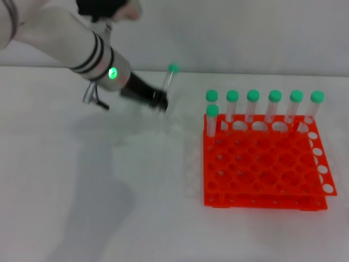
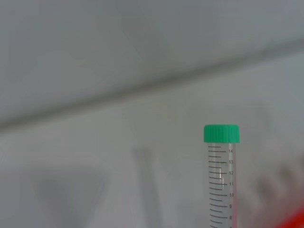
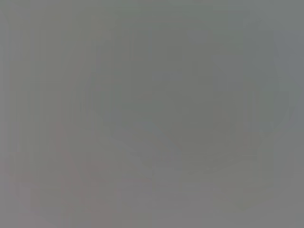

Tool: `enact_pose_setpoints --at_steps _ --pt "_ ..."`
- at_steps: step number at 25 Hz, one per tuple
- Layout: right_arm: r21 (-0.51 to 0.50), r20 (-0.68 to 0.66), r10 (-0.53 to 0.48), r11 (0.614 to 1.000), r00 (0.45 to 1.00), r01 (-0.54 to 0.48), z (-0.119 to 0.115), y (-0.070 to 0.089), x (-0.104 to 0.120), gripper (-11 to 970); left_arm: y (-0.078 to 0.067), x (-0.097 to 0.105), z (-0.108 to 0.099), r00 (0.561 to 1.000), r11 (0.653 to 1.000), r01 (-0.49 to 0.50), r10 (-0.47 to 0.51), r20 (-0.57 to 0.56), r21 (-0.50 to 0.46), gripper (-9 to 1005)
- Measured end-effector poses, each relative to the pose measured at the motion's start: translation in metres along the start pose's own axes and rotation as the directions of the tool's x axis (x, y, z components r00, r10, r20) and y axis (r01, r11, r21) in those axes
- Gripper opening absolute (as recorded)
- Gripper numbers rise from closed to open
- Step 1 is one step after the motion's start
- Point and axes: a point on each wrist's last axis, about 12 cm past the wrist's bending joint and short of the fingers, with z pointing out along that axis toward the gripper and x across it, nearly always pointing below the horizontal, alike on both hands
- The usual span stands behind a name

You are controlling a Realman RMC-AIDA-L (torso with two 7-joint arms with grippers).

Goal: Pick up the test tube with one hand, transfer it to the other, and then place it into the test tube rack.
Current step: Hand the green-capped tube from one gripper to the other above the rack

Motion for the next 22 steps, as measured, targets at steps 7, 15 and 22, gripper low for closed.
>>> enact_pose_setpoints --at_steps 7,15,22 --pt "0.001 -0.005 0.03 1.0 1.0 -0.03 0.0 0.0 0.001 842 0.03 0.001 -0.011 0.9 0.989 0.017 -0.079 0.429 0.147 207" --pt "-0.011 -0.017 0.149 0.989 0.989 -0.149 0.002 -0.004 -0.001 830 0.039 0.066 -0.013 0.544 0.971 -0.099 -0.131 0.829 0.218 211" --pt "-0.118 -0.051 0.281 0.951 0.958 -0.285 0.007 -0.009 -0.014 819 -0.011 0.114 0.004 0.402 0.927 -0.301 -0.089 0.911 0.223 215"
